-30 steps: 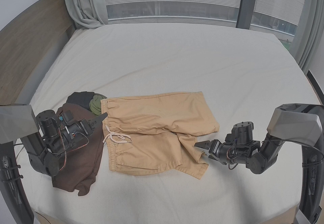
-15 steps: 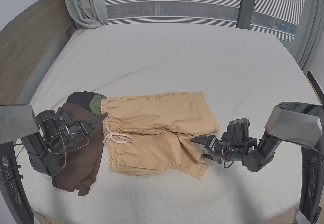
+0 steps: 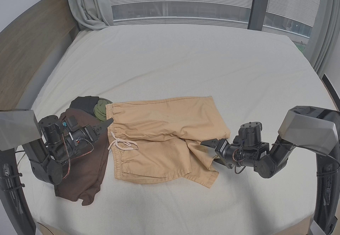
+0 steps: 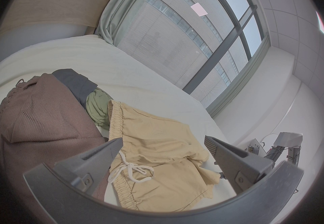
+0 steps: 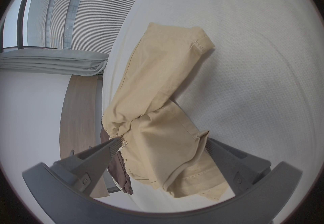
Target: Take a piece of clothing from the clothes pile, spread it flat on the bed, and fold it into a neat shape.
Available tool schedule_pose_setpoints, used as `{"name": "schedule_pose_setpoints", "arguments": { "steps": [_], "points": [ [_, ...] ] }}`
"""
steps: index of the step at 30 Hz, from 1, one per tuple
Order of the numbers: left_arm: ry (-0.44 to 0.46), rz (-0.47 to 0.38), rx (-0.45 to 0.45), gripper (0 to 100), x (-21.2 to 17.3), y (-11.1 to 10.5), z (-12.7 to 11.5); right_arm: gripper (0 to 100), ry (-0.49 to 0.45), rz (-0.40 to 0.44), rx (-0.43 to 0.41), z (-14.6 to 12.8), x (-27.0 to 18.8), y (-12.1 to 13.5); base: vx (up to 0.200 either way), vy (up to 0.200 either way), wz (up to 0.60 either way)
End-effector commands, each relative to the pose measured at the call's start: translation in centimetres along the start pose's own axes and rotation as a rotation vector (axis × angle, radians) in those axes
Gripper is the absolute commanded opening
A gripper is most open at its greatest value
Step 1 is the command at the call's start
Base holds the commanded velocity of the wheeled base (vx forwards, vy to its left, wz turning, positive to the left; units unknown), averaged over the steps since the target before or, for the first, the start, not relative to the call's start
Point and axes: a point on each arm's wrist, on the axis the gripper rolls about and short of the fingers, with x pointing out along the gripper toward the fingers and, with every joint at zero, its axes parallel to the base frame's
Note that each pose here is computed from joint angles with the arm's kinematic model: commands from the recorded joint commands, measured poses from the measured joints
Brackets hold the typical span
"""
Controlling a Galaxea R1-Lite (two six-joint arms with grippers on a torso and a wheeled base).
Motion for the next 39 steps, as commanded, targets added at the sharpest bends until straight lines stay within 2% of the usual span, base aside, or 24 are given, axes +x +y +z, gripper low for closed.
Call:
{"name": "schedule_pose_setpoints", "arguments": {
  "steps": [1, 2, 17, 21, 27, 33, 39],
  "points": [
    [0.0, 0.001, -0.001, 100, 0.0, 0.0, 0.0, 100, 0.004, -0.008, 0.001, -0.1, 0.0, -0.1, 0.0, 0.0, 0.0],
    [-0.001, 0.0, 0.0, 100, 0.0, 0.0, 0.0, 0, 0.007, -0.008, 0.001, -0.1, 0.0, -0.2, 0.0, 0.0, 0.0],
    [0.0, -0.001, 0.001, 100, 0.1, 0.0, 0.0, 0, -0.011, -0.011, 0.006, 0.4, -0.3, -0.2, 0.0, 0.0, 0.0],
    [0.002, -0.002, 0.001, 100, 0.1, -0.1, -0.1, 0, -0.091, 0.01, -0.002, 3.1, -1.9, 0.1, 0.0, 0.0, 0.0],
    [0.007, -0.004, 0.0, 100, 0.1, -0.1, -0.2, 0, -0.143, -0.014, -0.072, 5.0, -2.2, -1.3, 0.0, 0.0, 0.0],
    [0.016, 0.002, -0.001, 100, 0.2, 0.1, -0.6, 0, -0.158, -0.036, -0.095, 5.7, -1.7, -2.6, 0.0, 0.0, 0.0],
    [0.032, 0.01, 0.036, 100, 0.4, 0.6, -1.1, 0, -0.176, -0.06, -0.114, 6.5, -2.4, -3.5, 0.0, 0.0, 0.0]
  ]
}}
